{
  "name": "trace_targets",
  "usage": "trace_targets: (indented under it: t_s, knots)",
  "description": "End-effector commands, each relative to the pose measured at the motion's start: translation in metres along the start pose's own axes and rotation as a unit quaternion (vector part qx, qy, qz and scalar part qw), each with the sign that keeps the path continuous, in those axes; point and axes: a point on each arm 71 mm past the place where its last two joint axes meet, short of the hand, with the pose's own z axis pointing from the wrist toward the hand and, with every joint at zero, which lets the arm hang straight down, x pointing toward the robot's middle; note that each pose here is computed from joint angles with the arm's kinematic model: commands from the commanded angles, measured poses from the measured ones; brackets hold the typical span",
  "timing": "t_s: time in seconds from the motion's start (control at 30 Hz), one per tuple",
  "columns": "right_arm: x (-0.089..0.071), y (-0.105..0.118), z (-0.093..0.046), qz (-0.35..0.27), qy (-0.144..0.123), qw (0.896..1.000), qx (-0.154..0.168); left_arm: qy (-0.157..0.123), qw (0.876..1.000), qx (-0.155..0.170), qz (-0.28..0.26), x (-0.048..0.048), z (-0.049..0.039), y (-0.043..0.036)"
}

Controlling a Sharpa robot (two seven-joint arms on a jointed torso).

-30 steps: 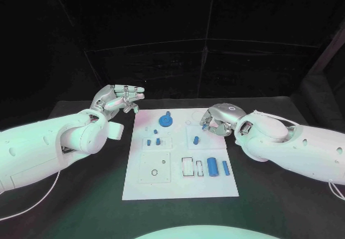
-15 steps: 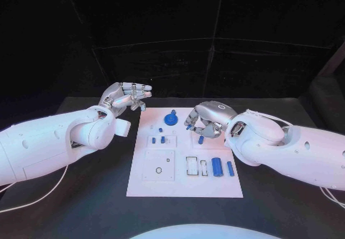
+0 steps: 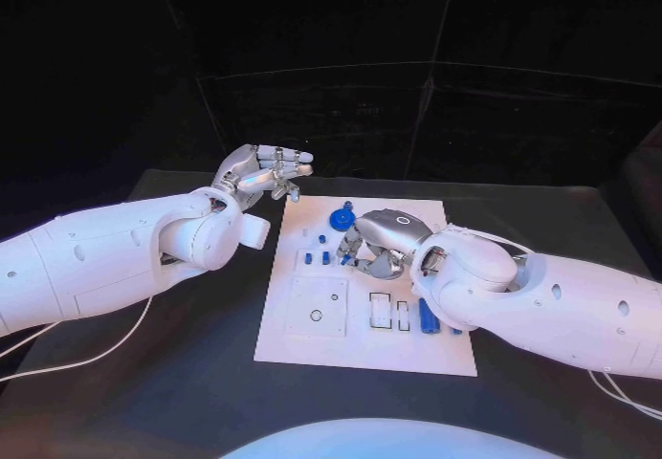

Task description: Assemble the parts on the task board

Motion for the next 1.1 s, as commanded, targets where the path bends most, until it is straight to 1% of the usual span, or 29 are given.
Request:
trace_targets:
  t_s: [0.03, 0.13, 0.43, 0.7, 1.1]
  knots:
    - [0.007, 0.004, 0.002, -0.009, 0.013, 1.000, -0.014, 0.006, 1.000, 0.002, -0.004, 0.0020, 0.0010, -0.0011]
    - [0.018, 0.007, 0.000, -0.011, 0.026, 0.999, -0.017, 0.007, 1.000, 0.002, -0.005, 0.0027, 0.0013, -0.0011]
    - [0.035, 0.009, 0.000, -0.014, 0.047, 0.999, -0.021, 0.009, 1.000, 0.002, -0.005, 0.0038, 0.0021, -0.0008]
    - [0.042, 0.013, 0.000, -0.014, 0.053, 0.998, -0.025, 0.009, 1.000, 0.001, -0.005, 0.0043, 0.0029, -0.0005]
    - [0.044, 0.016, 0.000, -0.013, 0.058, 0.998, -0.032, 0.008, 1.000, 0.000, -0.005, 0.0028, 0.0034, 0.0000]
